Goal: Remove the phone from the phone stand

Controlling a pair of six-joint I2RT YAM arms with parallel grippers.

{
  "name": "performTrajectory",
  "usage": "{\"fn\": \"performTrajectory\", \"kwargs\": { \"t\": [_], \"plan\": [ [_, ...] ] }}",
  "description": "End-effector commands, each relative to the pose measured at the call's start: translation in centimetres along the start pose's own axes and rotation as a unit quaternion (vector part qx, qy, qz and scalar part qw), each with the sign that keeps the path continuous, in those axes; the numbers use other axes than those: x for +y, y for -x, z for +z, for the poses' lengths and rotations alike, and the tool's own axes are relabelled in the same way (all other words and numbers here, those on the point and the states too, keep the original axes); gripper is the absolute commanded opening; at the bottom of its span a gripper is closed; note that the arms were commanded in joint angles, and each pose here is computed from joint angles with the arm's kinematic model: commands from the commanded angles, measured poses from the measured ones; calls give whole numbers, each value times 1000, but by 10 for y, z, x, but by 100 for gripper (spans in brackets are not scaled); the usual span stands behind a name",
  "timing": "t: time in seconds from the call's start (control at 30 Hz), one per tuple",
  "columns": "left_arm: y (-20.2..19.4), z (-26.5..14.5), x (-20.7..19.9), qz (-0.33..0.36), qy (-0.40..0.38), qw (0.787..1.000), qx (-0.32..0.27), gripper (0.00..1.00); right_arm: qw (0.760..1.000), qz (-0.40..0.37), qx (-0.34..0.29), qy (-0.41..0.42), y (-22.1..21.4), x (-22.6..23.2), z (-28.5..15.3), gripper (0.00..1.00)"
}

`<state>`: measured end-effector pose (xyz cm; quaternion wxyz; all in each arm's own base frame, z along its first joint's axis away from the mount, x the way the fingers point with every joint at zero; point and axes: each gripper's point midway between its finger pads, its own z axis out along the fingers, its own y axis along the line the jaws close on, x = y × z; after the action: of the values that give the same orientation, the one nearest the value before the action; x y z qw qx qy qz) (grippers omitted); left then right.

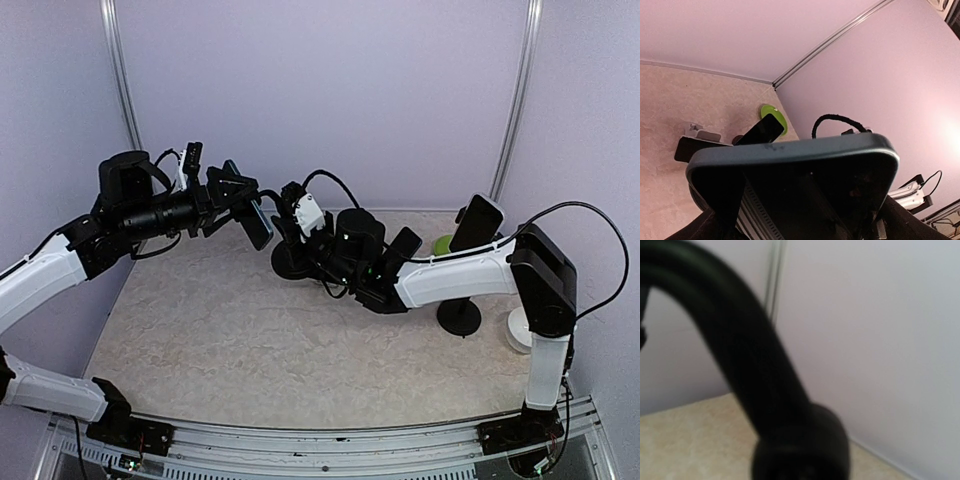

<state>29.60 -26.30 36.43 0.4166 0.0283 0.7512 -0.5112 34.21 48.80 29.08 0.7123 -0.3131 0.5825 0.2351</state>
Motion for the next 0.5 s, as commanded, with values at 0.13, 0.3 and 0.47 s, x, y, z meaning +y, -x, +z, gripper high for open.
{"fn": "performTrajectory", "kwargs": {
  "t": [0.13,0.3,0.47],
  "plan": [
    [26,-12,-1,138,42,990,-5,50,996,-43,9,72,-3,24,-15,0],
    [31,-14,-9,190,46,981,9,47,993,-46,30,108,-24,37,-22,0],
    [20,-10,-7,240,61,967,52,44,989,-38,42,137,-42,49,-30,0]
  ]
}}
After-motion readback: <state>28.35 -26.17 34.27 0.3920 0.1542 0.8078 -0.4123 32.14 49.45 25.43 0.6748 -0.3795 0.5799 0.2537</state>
